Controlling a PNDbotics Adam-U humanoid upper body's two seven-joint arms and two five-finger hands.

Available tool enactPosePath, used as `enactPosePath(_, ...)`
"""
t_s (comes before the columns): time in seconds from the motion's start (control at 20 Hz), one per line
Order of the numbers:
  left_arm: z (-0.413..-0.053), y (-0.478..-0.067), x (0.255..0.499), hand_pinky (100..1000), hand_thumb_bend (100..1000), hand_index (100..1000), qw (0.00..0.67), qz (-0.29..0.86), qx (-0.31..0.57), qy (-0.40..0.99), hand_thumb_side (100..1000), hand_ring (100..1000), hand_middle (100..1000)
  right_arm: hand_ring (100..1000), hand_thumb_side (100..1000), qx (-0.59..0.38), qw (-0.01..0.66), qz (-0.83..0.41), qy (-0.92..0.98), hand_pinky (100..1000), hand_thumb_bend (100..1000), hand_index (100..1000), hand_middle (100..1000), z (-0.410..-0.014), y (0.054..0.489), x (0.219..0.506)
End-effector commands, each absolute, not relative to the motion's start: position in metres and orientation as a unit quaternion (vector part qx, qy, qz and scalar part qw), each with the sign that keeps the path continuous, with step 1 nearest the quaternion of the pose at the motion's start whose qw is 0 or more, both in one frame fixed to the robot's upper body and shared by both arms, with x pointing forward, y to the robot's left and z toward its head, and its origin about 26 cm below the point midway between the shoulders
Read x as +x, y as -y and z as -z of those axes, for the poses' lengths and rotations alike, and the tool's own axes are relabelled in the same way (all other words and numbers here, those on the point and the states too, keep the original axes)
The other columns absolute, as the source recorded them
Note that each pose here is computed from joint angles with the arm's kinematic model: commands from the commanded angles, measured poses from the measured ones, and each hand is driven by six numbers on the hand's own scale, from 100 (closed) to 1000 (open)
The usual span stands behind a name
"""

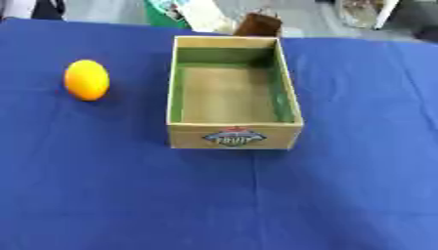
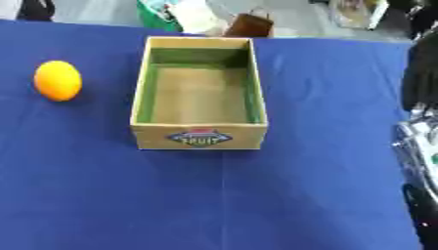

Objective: Pick up objects on the table and place them in the box.

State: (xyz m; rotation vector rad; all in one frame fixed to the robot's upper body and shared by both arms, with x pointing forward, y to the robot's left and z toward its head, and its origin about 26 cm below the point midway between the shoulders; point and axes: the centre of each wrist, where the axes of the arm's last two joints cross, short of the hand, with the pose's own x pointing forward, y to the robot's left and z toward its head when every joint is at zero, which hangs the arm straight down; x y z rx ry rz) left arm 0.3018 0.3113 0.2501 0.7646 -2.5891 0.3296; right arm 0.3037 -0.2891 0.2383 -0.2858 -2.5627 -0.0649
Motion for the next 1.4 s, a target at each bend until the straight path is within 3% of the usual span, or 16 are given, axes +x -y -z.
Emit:
enactPosePath(0.05, -0.261, -0.312, 0.299, 623, 100, 800, 0.19, -0.111, 0.275, 0.936, 759, 697, 685, 759, 1000, -0.108, 0.264, 0.016, 0.958, 759, 100, 846, 756, -0.247, 0.29, 0.301)
enactPosePath(0.95, -0.282, -0.312, 0.299, 631, 100, 803, 0.177, -0.064, 0.315, 0.93, 724, 700, 684, 759, 1000, -0.103, 0.261, 0.014, 0.96, 758, 100, 845, 758, -0.249, 0.289, 0.302)
enactPosePath(1.1, -0.291, -0.315, 0.306, 636, 100, 814, 0.183, -0.035, 0.345, 0.92, 707, 702, 680, 759, 1000, -0.103, 0.261, 0.011, 0.96, 758, 100, 845, 759, -0.25, 0.289, 0.302)
enactPosePath(1.2, -0.299, -0.32, 0.312, 629, 100, 829, 0.179, -0.013, 0.381, 0.907, 695, 632, 604, 758, 1000, -0.102, 0.259, 0.009, 0.96, 757, 100, 845, 759, -0.251, 0.289, 0.302)
enactPosePath(1.4, -0.315, -0.336, 0.331, 640, 143, 830, 0.167, 0.055, 0.502, 0.847, 697, 654, 639, 758, 1000, -0.103, 0.261, 0.006, 0.96, 758, 100, 844, 759, -0.25, 0.29, 0.301)
